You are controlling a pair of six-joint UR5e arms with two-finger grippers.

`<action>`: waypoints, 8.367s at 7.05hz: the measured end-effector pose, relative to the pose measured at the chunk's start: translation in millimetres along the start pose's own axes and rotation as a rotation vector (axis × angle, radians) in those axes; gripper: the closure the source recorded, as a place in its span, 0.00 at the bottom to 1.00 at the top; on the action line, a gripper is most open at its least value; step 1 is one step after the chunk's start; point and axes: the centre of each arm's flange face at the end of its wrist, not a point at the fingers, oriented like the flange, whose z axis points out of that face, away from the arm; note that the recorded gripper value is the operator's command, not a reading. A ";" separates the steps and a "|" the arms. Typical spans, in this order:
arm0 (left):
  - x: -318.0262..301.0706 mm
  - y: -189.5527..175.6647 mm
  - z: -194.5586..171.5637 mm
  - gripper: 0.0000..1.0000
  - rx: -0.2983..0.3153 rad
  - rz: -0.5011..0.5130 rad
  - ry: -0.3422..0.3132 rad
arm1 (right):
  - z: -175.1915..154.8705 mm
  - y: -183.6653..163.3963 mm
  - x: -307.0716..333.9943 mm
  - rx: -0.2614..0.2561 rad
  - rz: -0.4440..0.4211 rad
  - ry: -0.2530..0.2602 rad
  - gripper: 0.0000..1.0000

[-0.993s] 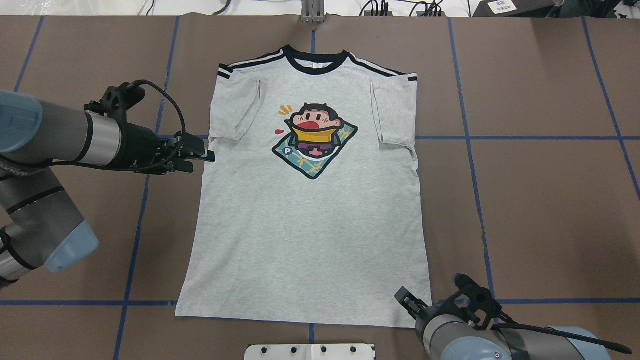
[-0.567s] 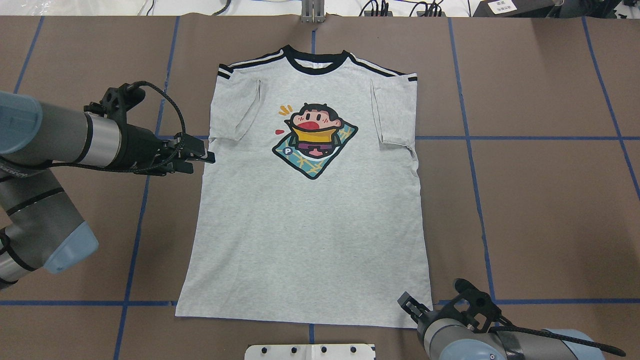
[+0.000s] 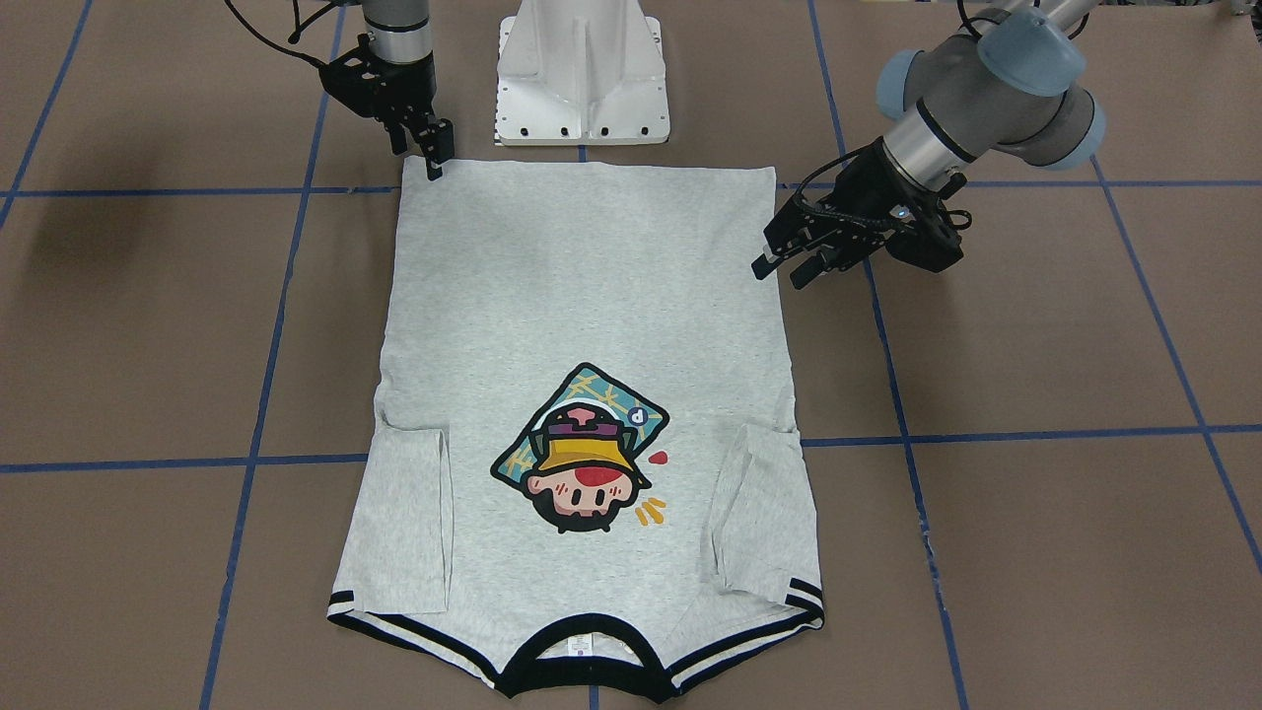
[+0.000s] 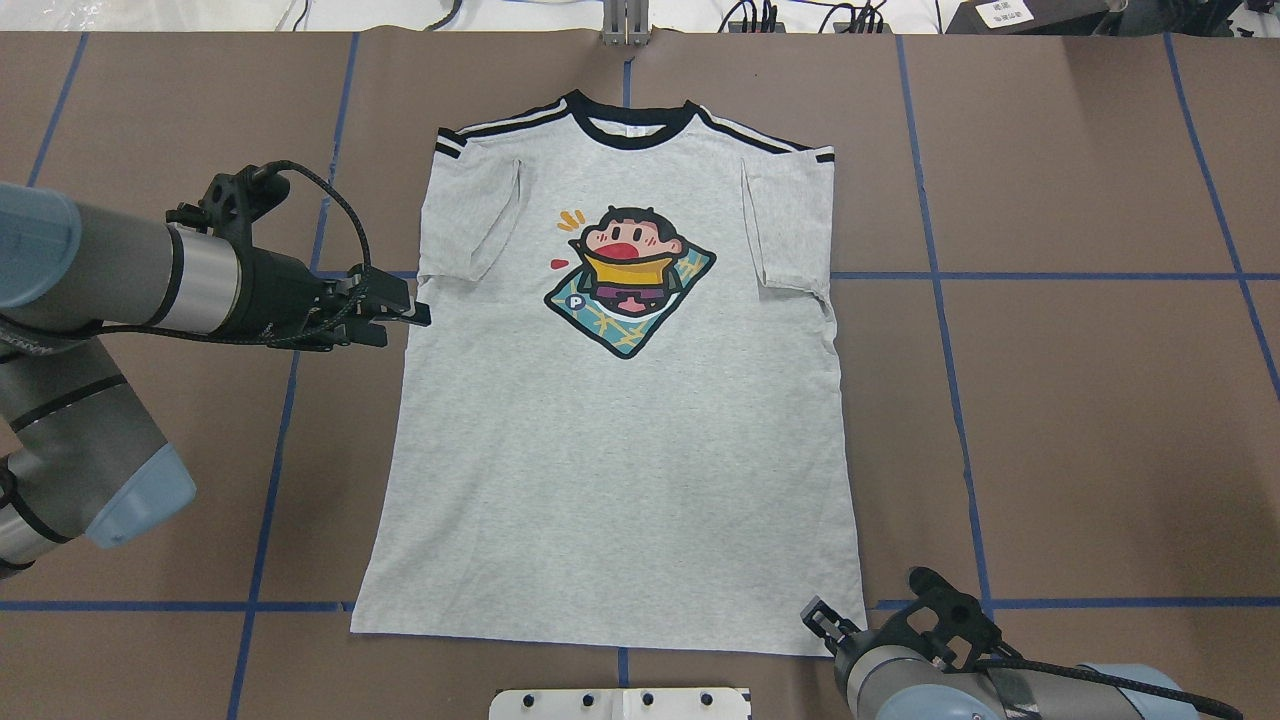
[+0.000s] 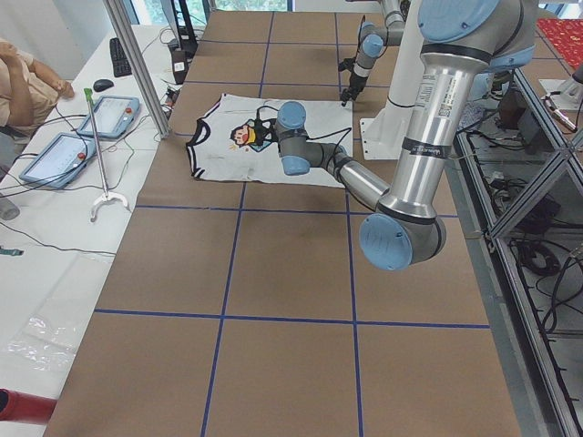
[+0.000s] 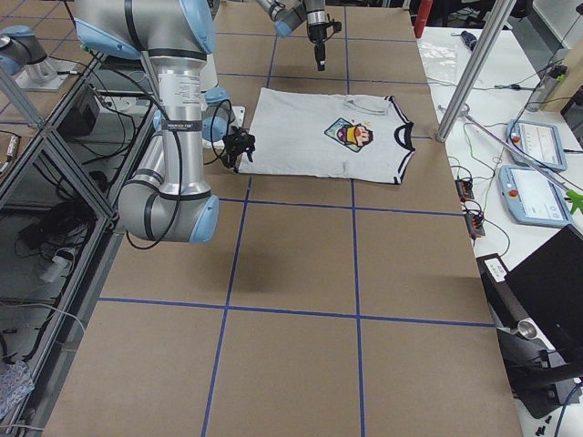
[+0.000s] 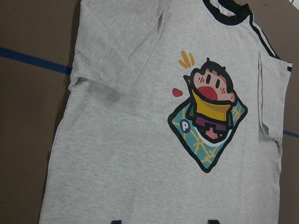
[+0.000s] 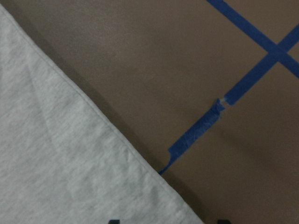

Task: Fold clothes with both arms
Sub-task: 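Move both grippers toward the shirt's hem nearest the robot, then grasp the hem corners with the left and right grippers, then lift the hem with both grippers and fold it toward the collar, then lay the hem down near the collar and open both grippers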

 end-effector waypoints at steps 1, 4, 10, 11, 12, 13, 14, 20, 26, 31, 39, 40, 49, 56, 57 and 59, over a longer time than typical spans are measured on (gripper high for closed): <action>-2.2 0.8 -1.1 0.31 0.000 -0.001 -0.002 | 0.1 2.8 2.5 -0.004 0.005 0.004 1.00; -4.5 1.6 -1.7 0.31 -0.002 -0.004 -0.005 | -4.5 1.8 3.8 -0.021 0.007 0.014 1.00; -41.4 160.7 12.0 0.04 -0.071 -0.120 -0.205 | -40.8 -7.2 -13.6 -0.100 0.045 -0.004 1.00; -57.8 189.9 21.8 0.07 -0.076 -0.149 -0.279 | -42.9 -7.5 -13.8 -0.108 0.047 -0.001 1.00; -67.9 215.6 33.6 0.12 -0.085 -0.191 -0.345 | -43.9 -7.4 -14.0 -0.112 0.047 0.000 1.00; -73.3 235.9 43.8 0.14 -0.082 -0.220 -0.390 | -43.5 -8.4 -13.4 -0.110 0.048 0.002 1.00; -76.6 246.9 50.8 0.15 -0.076 -0.231 -0.419 | -42.3 -9.7 -12.0 -0.107 0.047 0.005 1.00; -86.5 254.2 63.4 0.54 -0.062 -0.225 -0.474 | -38.9 -11.8 -9.9 -0.097 0.046 0.009 1.00; -58.4 251.8 52.9 1.00 -0.068 -0.228 -0.413 | -41.0 -14.4 -8.6 -0.096 0.047 0.010 1.00; 33.4 259.8 -47.9 1.00 -0.121 -0.292 -0.284 | -116.9 -50.7 14.4 -0.161 0.051 0.028 1.00; 53.2 45.3 -15.9 1.00 0.239 0.038 -0.290 | -105.2 -226.8 -164.2 0.122 -0.148 -0.112 1.00; 48.9 14.7 -11.6 1.00 0.274 0.066 -0.318 | -89.9 -257.3 -196.1 0.160 -0.165 -0.084 1.00; 8.9 -148.3 118.3 1.00 0.445 0.084 -0.308 | 56.3 -360.1 -325.7 0.255 -0.190 -0.041 1.00; -1.6 -158.0 115.0 1.00 0.479 0.094 -0.279 | 51.2 -369.3 -335.5 0.261 -0.185 -0.072 1.00; -6.0 -158.7 113.5 0.95 0.481 0.092 -0.283 | 52.2 -369.9 -335.8 0.262 -0.185 -0.069 1.00; -10.8 -158.9 112.5 0.58 0.481 0.089 -0.287 | 58.1 -371.9 -334.5 0.262 -0.184 -0.057 0.70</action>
